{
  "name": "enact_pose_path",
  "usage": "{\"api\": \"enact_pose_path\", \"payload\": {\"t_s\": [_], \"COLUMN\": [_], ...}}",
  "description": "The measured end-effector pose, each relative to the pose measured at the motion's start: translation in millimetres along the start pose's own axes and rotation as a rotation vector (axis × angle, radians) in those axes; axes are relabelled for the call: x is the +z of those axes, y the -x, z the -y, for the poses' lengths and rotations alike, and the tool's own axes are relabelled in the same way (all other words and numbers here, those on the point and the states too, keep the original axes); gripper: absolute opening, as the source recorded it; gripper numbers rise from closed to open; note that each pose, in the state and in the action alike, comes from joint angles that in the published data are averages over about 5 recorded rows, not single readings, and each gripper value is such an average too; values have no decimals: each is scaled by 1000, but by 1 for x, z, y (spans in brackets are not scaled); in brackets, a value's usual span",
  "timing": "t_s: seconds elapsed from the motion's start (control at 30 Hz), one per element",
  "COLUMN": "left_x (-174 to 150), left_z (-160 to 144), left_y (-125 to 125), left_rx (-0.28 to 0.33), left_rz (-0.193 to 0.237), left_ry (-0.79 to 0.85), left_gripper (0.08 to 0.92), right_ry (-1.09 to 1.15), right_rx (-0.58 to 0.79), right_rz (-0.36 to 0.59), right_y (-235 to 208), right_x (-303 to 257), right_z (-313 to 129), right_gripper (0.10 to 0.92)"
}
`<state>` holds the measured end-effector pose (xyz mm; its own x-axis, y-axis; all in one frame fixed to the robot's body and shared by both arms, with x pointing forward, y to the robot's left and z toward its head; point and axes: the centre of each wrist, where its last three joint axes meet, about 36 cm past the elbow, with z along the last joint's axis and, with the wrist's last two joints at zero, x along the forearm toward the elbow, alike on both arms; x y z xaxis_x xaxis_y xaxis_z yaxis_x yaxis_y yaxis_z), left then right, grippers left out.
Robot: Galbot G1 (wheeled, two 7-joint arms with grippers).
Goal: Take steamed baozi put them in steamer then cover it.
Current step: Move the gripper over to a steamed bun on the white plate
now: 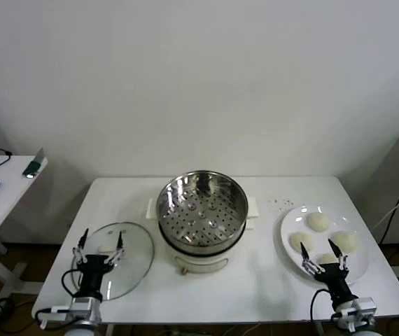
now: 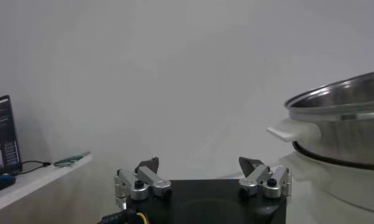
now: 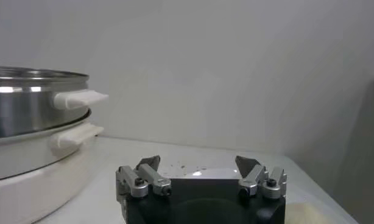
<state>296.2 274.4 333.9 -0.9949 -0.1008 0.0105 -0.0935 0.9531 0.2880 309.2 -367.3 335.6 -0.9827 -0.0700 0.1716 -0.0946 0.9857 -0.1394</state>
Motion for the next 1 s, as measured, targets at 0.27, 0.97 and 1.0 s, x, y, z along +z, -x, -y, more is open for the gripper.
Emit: {"api": "enact_pose_path", "payload": {"t_s": [0.27, 0.97, 1.0], "left_x": [0, 5, 5], "left_z": [-2, -6, -7], "left_y": [1, -2, -1], "left_rx": [9, 38, 37], "left_rz": [1, -4, -5], "left_ry": [12, 36, 36], "left_gripper": [823, 823, 823], "right_ry": [-186, -910, -939], "right_rx": [-160, -765, -778], "right_rz": [-104, -502, -526], "right_y": [32, 184, 190], "right_x": [-30, -171, -176], "right_z": [45, 171, 175], "right_gripper": [823, 823, 823]}}
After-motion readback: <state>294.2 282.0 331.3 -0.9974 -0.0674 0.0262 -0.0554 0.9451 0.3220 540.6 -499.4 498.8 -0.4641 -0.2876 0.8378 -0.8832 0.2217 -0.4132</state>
